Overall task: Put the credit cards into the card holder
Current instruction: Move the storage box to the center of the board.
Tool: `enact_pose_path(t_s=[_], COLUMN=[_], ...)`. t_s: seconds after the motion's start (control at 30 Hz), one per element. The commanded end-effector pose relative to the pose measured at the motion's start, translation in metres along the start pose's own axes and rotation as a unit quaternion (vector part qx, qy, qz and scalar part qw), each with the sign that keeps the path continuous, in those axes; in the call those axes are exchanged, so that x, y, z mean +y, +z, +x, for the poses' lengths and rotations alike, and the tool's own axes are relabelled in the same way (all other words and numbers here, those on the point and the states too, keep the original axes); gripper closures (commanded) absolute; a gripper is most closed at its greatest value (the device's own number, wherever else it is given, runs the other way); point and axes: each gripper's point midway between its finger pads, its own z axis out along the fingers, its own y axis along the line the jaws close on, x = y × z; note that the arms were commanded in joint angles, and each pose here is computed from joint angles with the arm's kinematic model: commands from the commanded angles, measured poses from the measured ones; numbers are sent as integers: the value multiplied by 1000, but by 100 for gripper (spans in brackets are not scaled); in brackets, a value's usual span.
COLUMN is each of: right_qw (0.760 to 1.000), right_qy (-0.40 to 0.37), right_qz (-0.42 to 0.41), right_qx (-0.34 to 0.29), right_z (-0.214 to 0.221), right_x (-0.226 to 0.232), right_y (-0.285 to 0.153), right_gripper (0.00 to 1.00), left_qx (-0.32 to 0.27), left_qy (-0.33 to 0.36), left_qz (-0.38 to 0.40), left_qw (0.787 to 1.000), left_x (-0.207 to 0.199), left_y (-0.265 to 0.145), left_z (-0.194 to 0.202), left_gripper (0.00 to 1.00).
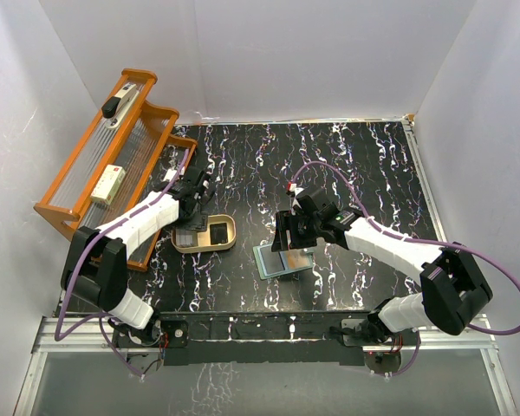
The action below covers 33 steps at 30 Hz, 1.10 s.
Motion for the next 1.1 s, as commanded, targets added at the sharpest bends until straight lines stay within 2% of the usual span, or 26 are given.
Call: enact_pose_path(t_s=[0.0, 0.17, 0.4, 1.07], right_qw=[998, 998, 999, 999], right_qy=[4, 2, 1, 8], right_qz=[-39, -35, -31, -33], right_qx=[-47, -45, -41, -40], right_z=[-29, -27, -21, -17], right_x=[25, 23, 19, 17], right_y=[-6, -7, -6, -3], right_gripper=[41, 41, 41, 40], left_qx=[-21, 7, 14, -20], left_qy=[-24, -8, -5, -3], left_qz=[28, -22, -46, -36], left_qw=[999, 1000, 999, 999], left_x=[-7, 7, 20, 21], left_y=[-11, 4, 14, -1], left_z=[-12, 0, 11, -11], left_gripper=[30, 14, 15, 41])
